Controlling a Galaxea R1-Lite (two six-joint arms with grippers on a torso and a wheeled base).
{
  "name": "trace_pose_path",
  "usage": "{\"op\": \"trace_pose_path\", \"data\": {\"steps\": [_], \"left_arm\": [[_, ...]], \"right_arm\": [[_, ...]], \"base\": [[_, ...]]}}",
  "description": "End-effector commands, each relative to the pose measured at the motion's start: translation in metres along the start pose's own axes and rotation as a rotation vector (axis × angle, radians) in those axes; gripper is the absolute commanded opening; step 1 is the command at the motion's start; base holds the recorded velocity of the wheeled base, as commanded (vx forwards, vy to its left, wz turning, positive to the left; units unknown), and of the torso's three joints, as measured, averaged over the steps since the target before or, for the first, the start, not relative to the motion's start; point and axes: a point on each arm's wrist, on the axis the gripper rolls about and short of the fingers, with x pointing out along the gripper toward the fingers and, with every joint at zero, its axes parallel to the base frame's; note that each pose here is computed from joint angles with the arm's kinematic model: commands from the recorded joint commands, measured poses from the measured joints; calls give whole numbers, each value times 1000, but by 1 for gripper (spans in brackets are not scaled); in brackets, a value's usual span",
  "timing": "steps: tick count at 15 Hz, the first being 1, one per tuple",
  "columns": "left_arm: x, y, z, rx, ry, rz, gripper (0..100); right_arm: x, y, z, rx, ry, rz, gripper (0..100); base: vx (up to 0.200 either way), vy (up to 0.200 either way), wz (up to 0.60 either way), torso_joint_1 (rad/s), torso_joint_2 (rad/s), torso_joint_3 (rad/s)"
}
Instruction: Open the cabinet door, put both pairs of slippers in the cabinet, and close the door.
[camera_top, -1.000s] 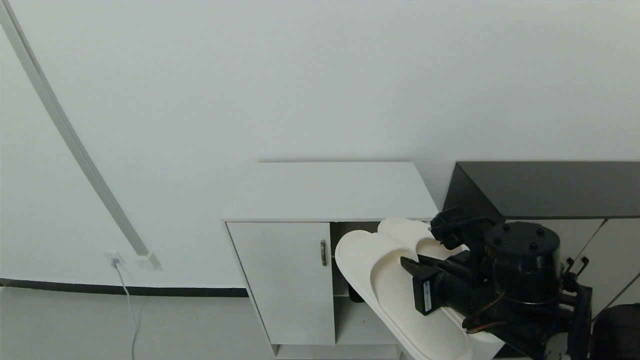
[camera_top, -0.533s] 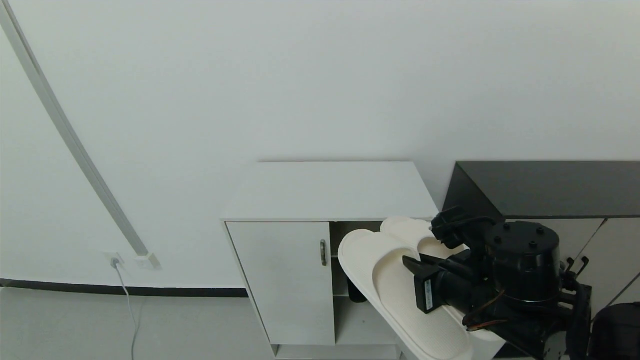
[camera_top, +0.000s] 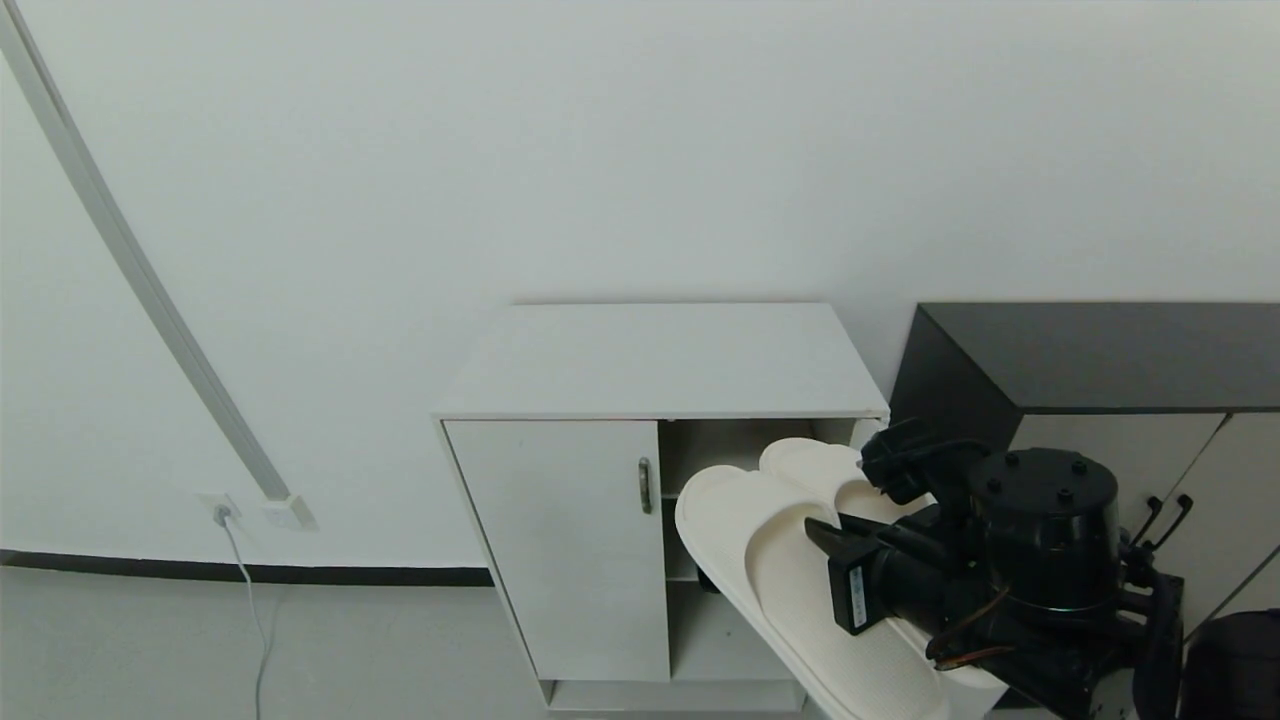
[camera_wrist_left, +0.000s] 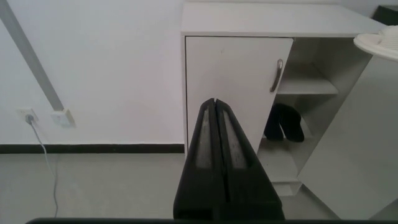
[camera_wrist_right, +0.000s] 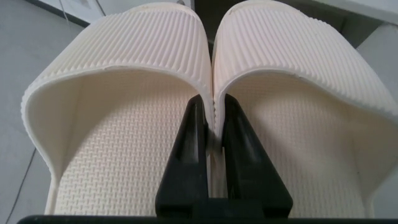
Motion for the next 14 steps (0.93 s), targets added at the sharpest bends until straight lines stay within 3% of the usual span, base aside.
{"op": "trace_pose_path", "data": {"steps": [1,14], "left_arm": [[0,0,0,0,1,1,0],[0,0,0,0,1,1,0]], "right_arm": [[0,0,-1,1,2,0,0],[0,1,-3,-5,11,5,0]], "base": [[0,0,0,-163,373,198],[0,0,0,-206,489,284]]}}
